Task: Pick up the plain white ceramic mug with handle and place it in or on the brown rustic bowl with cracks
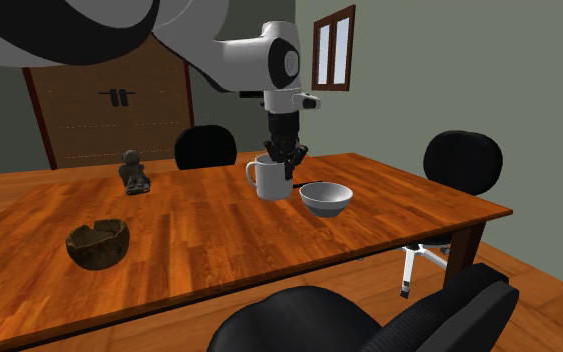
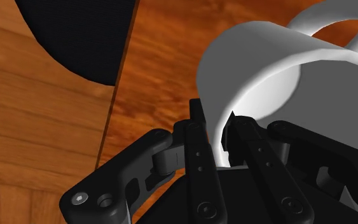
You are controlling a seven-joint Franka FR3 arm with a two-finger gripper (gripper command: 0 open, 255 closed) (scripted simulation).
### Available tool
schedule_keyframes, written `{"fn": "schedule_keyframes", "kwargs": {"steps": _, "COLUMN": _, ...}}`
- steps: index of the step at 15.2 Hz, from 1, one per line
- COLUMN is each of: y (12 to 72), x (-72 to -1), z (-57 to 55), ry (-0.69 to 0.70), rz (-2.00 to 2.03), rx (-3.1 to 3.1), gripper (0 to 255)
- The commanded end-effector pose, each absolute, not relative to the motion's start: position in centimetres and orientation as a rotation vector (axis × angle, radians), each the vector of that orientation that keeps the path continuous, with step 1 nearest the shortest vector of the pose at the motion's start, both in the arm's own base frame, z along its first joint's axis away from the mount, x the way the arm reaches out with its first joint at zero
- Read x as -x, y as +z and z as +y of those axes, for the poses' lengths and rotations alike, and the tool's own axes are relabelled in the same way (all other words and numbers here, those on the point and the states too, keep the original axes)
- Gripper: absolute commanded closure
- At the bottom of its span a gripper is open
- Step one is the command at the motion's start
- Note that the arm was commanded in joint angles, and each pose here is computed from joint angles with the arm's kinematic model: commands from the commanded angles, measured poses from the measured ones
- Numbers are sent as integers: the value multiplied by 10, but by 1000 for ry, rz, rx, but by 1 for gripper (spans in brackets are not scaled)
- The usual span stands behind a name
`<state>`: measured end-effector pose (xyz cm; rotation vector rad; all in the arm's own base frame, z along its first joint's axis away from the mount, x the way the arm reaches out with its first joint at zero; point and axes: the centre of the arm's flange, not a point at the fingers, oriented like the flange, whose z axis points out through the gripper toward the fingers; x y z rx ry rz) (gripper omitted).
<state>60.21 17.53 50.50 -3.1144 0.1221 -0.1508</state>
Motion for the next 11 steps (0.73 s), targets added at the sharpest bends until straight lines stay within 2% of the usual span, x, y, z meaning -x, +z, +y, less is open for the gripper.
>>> {"fn": "schedule_keyframes", "kwargs": {"steps": 1, "y": 516, "x": -603, "z": 175, "ry": -151, "rz": 122, "rx": 3114, "gripper": 255}}
{"fn": "schedule_keyframes", "kwargs": {"steps": 11, "y": 524, "x": -510, "z": 249, "ry": -151, "rz": 122, "rx": 3114, "gripper": 255}}
